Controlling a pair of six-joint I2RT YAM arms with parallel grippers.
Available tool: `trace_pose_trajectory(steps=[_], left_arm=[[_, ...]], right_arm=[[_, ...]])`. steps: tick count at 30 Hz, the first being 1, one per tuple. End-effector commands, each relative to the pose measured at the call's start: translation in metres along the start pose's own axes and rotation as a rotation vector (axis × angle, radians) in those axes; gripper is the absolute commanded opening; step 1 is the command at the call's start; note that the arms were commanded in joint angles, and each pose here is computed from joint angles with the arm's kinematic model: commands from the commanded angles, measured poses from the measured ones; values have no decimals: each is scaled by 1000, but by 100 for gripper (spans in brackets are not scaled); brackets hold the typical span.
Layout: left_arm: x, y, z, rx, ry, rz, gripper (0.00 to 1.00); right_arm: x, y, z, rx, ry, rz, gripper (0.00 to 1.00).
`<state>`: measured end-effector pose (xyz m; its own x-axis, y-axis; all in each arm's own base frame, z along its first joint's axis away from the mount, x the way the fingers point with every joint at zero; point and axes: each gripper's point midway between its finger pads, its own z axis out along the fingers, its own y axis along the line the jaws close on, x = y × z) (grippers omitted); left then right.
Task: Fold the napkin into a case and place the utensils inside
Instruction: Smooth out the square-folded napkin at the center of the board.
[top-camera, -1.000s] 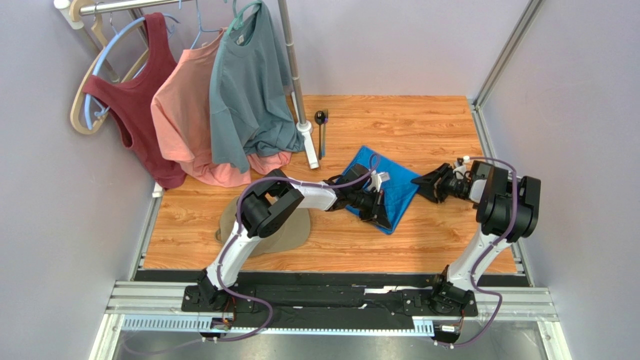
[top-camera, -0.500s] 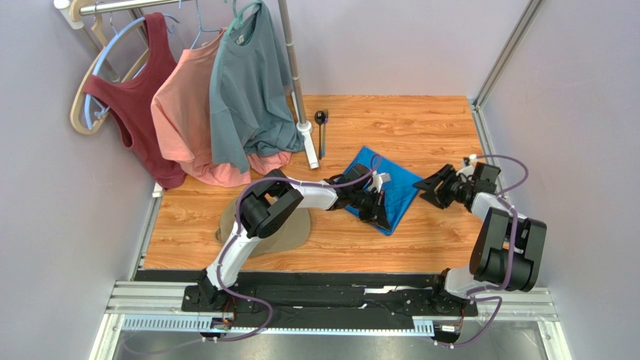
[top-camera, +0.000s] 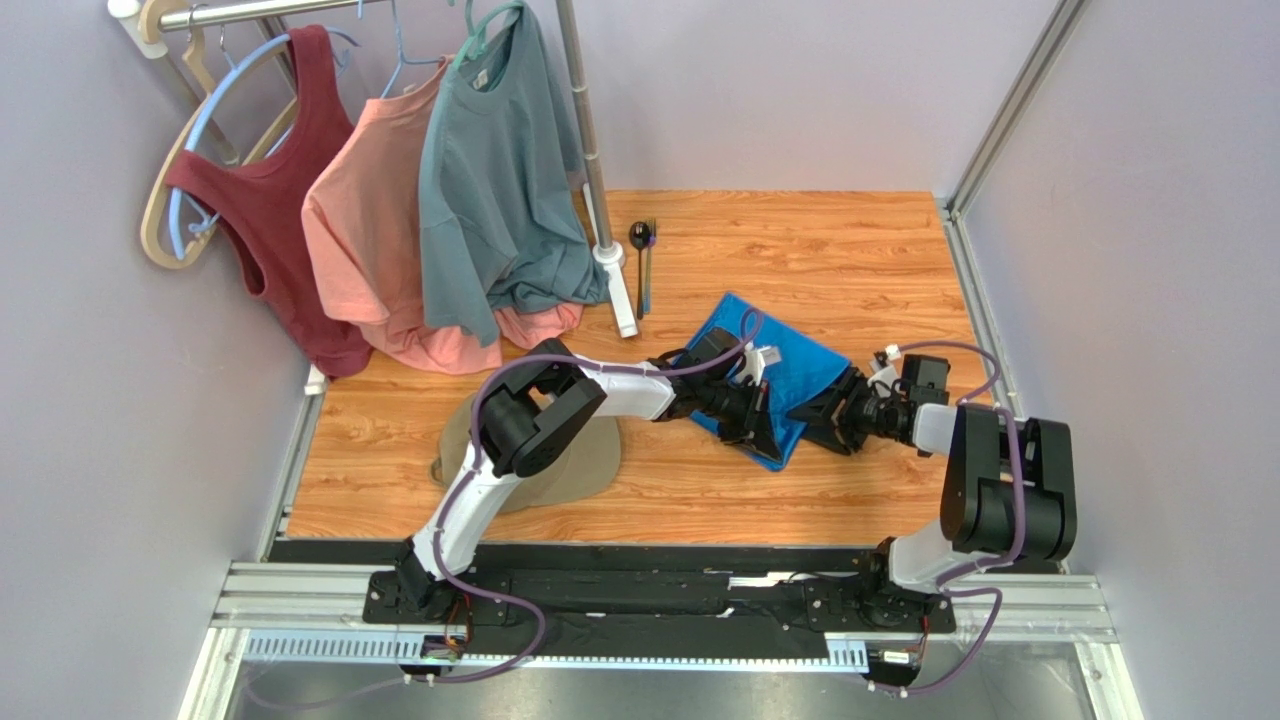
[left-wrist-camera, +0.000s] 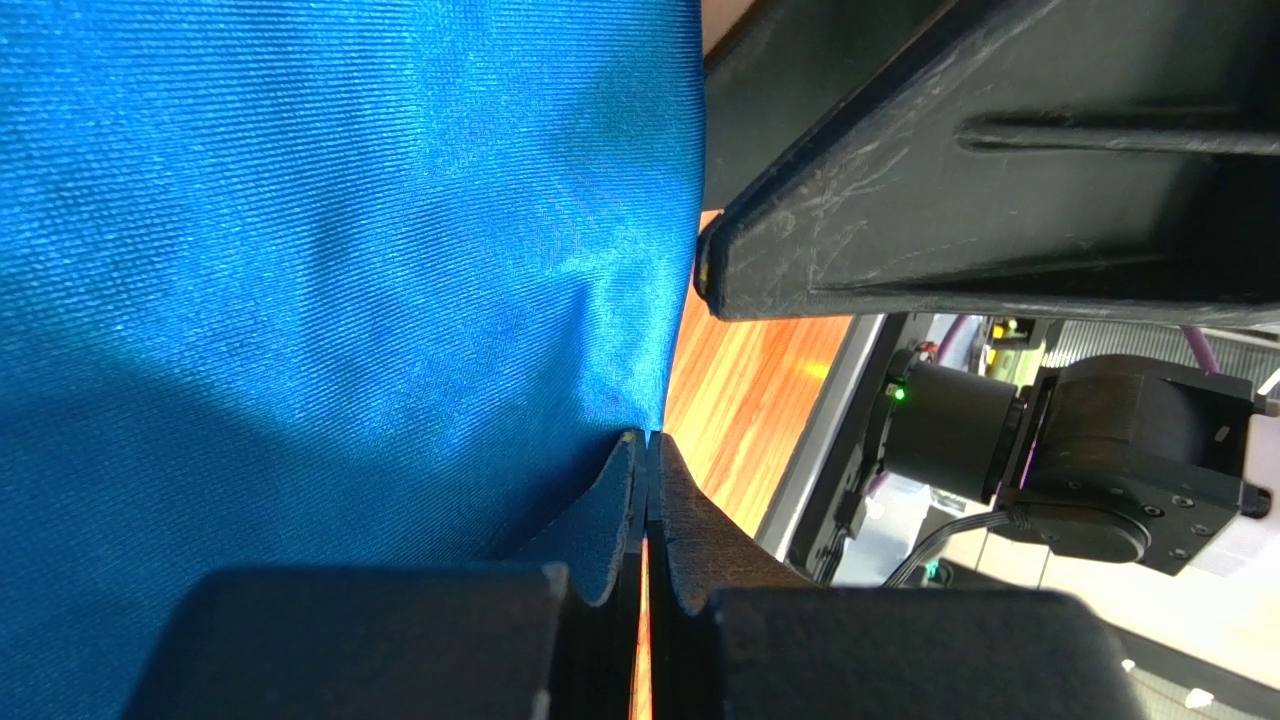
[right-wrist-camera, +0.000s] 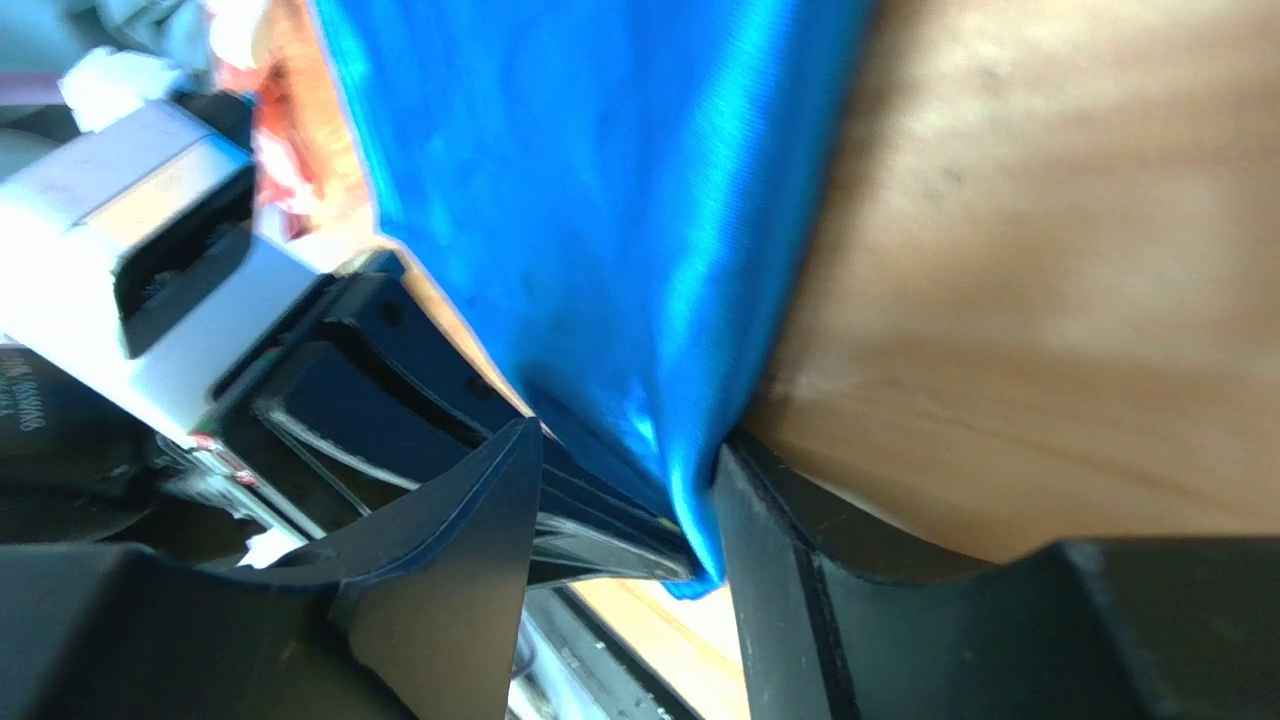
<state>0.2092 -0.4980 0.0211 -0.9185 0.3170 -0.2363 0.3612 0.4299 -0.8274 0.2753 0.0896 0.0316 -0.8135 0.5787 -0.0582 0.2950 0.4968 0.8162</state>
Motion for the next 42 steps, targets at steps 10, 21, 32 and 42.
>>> trace_pose_trajectory(steps=[10, 21, 32, 42], left_arm=[[8, 15, -3, -88, 7, 3, 0], [18, 22, -4, -89, 16, -19, 0], [34, 34, -7, -107, 35, -42, 0], [42, 39, -7, -103, 52, -60, 0]], right_arm=[[15, 29, -14, 24, -25, -133, 53], [4, 2, 8, 16, 19, -72, 50], [-48, -21, 7, 57, -52, -25, 50], [-94, -36, 3, 61, -117, 34, 49]])
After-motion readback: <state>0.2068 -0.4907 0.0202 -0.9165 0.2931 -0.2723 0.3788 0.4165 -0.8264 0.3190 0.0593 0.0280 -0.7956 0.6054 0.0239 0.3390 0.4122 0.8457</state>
